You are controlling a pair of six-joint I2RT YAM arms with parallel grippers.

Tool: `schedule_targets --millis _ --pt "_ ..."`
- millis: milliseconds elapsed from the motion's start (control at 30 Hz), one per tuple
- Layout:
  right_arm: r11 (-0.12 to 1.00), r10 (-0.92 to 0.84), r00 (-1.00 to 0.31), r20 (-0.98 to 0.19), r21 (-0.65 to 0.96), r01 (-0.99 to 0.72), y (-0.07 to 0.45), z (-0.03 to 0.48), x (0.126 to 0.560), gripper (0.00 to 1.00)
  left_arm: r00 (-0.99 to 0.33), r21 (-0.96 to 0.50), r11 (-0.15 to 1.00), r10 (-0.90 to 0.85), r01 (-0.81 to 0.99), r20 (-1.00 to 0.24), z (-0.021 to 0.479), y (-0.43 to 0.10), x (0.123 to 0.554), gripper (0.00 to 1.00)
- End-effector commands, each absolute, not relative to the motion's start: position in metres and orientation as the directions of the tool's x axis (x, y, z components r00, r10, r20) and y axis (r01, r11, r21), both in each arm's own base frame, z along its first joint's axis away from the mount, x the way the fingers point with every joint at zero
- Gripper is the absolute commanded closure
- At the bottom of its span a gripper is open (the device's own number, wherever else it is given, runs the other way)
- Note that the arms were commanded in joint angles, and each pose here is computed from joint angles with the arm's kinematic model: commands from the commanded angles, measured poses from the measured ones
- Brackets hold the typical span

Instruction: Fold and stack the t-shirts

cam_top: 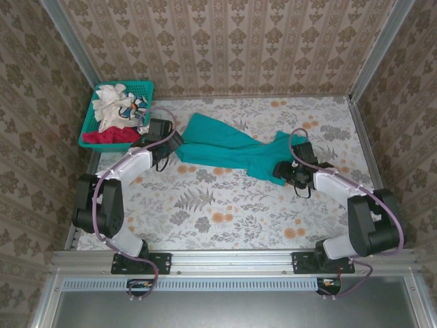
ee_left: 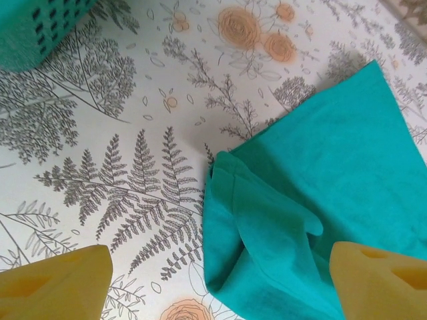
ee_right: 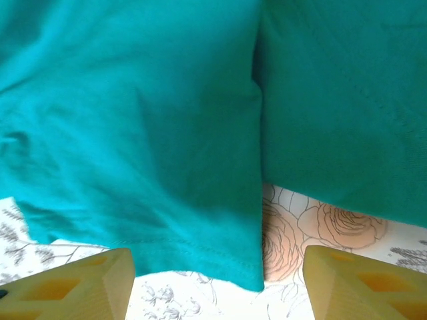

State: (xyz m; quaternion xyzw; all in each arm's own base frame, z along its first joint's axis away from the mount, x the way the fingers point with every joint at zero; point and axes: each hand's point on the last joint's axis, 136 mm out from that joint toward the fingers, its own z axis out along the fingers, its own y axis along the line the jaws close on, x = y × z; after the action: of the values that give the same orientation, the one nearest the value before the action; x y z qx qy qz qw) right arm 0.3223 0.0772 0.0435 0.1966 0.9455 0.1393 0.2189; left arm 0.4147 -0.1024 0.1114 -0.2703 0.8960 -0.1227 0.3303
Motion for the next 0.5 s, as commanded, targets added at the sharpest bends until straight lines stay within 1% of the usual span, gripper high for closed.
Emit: schedule_targets --millis 0,133,167,200,233,333,367,400,433,467 --pt "0.872 0.454 -0.829 -0.327 0.354 0.338 0.082 0.027 0.323 0.34 -0.63 -0.438 0.799 -0.597 -0.412 -0.497 0.11 -0.11 0.422 0.14" --pt "0.87 0.444 -0.844 -0.3 0.369 0.327 0.091 0.02 0.327 0.4 -0.623 -0.445 0.791 -0.608 -0.419 -0.493 0.107 -0.11 0.424 0.15" --pt "0.868 0.442 -0.848 -0.293 0.377 0.322 0.093 0.019 0.328 0.42 -0.621 -0.446 0.789 -0.611 -0.423 -0.492 0.107 -0.11 0.424 0.15" --pt "0.868 0.44 -0.85 -0.29 0.38 0.319 0.095 0.019 0.328 0.46 -0.621 -0.446 0.788 -0.611 -0.424 -0.491 0.106 -0.11 0.425 0.15" --pt "0.87 0.437 -0.851 -0.29 0.379 0.317 0.094 0.018 0.328 0.54 -0.621 -0.445 0.788 -0.612 -0.426 -0.489 0.104 -0.11 0.425 0.15" --pt "0.886 0.402 -0.86 -0.315 0.371 0.278 0.094 0.023 0.327 0.82 -0.616 -0.451 0.781 -0.621 -0.433 -0.484 0.101 -0.11 0.427 0.15" --pt "0.892 0.391 -0.861 -0.325 0.365 0.267 0.093 0.025 0.327 0.89 -0.616 -0.454 0.778 -0.624 -0.434 -0.48 0.1 -0.111 0.428 0.16" --pt "0.898 0.378 -0.862 -0.337 0.359 0.254 0.092 0.029 0.327 0.96 -0.615 -0.459 0.775 -0.627 -0.433 -0.478 0.1 -0.111 0.43 0.15" --pt "0.903 0.369 -0.862 -0.347 0.352 0.245 0.091 0.032 0.326 1.0 -0.614 -0.463 0.773 -0.629 -0.434 -0.476 0.099 -0.112 0.431 0.16" --pt "0.907 0.364 -0.861 -0.354 0.345 0.241 0.09 0.034 0.325 1.0 -0.614 -0.464 0.772 -0.631 -0.435 -0.474 0.098 -0.112 0.431 0.16"
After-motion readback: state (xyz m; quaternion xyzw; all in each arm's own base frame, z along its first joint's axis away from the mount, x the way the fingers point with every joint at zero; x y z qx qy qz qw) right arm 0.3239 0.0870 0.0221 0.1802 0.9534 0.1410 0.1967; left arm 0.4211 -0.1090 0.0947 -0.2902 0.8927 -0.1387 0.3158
